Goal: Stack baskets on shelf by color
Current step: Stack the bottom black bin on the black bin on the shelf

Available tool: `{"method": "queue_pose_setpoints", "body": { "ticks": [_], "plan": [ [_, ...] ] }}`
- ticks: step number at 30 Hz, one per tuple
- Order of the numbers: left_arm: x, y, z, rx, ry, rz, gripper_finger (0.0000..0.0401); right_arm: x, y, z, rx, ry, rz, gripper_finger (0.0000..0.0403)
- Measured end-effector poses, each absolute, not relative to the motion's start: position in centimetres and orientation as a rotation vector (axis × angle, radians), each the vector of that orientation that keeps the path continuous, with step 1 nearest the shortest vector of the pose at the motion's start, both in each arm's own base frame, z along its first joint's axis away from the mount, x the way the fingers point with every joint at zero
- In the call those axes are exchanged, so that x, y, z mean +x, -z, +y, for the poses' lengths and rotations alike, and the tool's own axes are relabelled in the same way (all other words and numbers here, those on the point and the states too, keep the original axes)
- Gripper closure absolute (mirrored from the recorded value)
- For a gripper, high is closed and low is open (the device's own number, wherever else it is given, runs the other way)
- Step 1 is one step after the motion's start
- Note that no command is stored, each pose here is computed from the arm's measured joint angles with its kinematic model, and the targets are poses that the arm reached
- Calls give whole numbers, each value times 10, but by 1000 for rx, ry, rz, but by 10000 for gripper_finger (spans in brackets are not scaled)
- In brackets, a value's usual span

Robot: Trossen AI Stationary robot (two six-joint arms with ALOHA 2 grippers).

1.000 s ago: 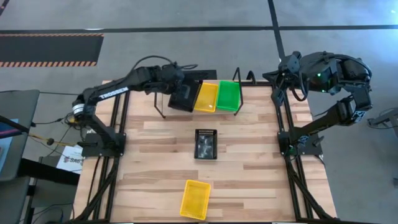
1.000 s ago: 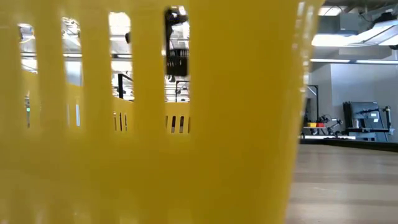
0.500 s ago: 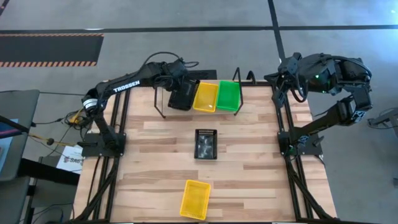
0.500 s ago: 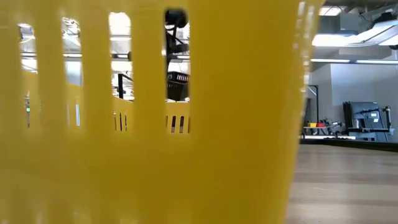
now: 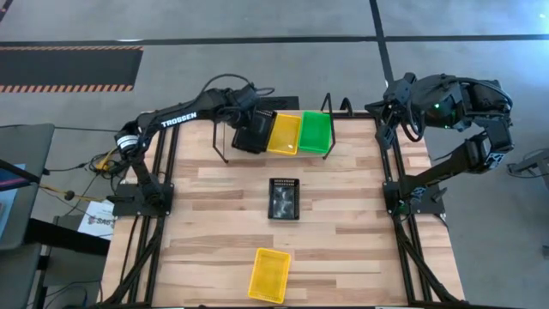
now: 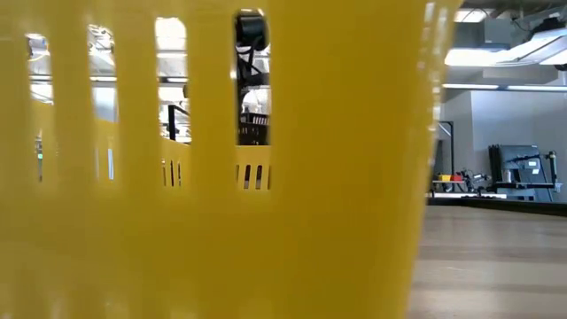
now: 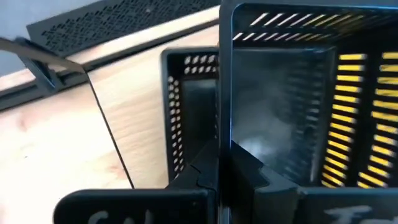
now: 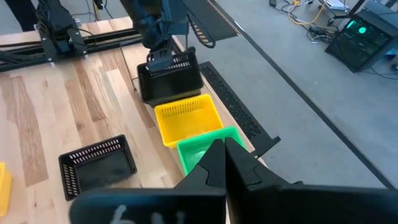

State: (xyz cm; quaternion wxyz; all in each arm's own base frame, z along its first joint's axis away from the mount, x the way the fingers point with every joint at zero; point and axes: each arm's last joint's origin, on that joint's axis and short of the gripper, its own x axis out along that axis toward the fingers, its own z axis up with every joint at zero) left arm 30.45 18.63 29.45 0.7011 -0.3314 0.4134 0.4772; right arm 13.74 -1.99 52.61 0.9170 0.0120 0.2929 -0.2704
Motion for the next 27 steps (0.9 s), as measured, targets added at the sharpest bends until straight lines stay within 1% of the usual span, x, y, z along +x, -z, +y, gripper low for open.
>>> {"method": "queue_pose_setpoints", "body": {
  "ticks": [5, 13, 18, 27],
  "plan": [
    [301, -281, 186, -767, -1067, 961, 401, 137, -525, -20, 20, 556, 617, 395],
    [302, -281, 186, -764, -1062, 945, 401, 136, -524, -20, 19, 557, 624, 395],
    [302, -281, 186, -732, -1046, 964, 401, 136, -524, -20, 21, 557, 624, 395],
    [298, -281, 184, -710, -1071, 1013, 401, 136, -524, -20, 21, 557, 624, 395]
  ]
}}
